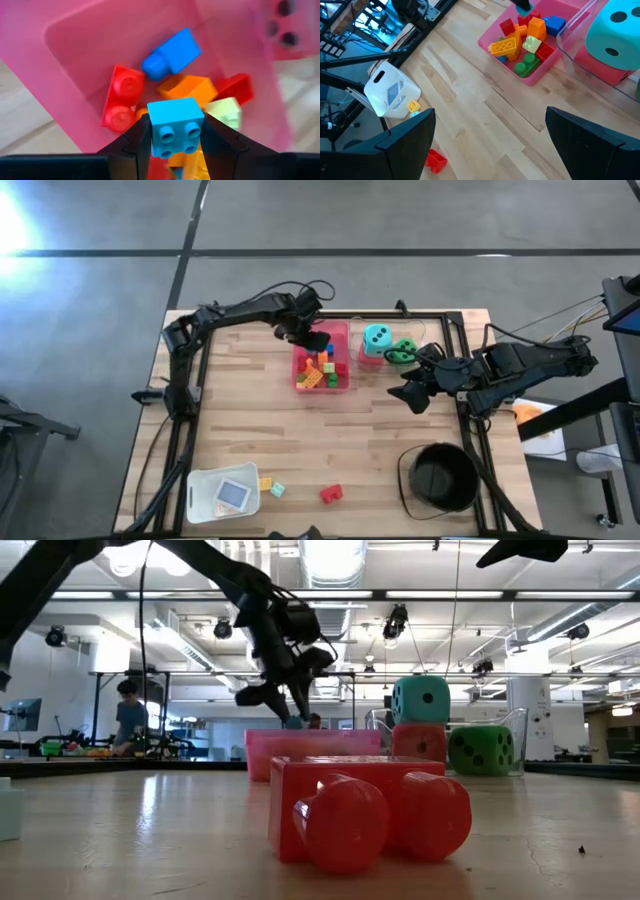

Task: Pick & Place Toys
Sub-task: Put the blue game piece into the red bin

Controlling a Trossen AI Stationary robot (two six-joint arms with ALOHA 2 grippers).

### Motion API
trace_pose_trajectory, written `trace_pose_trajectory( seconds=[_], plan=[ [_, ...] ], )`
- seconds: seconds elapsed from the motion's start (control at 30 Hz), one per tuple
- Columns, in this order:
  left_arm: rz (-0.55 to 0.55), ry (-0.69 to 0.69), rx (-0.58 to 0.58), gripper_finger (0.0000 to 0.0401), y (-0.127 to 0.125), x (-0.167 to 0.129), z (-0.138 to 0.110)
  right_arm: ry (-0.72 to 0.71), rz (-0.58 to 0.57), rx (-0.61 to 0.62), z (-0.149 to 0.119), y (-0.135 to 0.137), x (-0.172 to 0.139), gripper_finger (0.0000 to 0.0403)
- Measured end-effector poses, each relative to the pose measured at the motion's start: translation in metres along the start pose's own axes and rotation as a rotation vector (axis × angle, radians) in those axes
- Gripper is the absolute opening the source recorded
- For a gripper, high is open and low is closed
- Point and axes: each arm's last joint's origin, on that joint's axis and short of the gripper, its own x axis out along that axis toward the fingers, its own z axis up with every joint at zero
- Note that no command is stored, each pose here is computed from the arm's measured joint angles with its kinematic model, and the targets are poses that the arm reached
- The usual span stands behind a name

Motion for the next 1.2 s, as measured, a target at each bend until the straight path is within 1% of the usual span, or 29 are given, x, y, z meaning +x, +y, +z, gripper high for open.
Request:
trace_pose_trajectory(
  seconds=[0.13,0.4,0.73,1.0,1.2],
  plan=[
    [0.040,0.037,0.004,0.0136,0.005,0.016,-0.001,0.000,0.000,0.000,0.000,0.000,0.000,0.0370],
    [0.081,0.004,0.006,0.0136,0.006,0.017,0.000,0.000,0.000,-0.002,0.000,0.000,0.000,0.0370],
    [0.091,-0.001,-0.028,0.0136,0.006,0.017,0.000,0.000,0.000,-0.001,0.000,0.000,0.000,0.0370],
    [0.108,0.058,-0.054,0.0136,0.015,0.030,-0.012,0.000,0.000,0.000,0.000,0.000,0.000,0.0370],
    [0.099,0.073,-0.057,0.0140,0.013,0.033,-0.017,0.000,0.000,-0.001,0.000,0.000,0.000,0.0370]
  ],
)
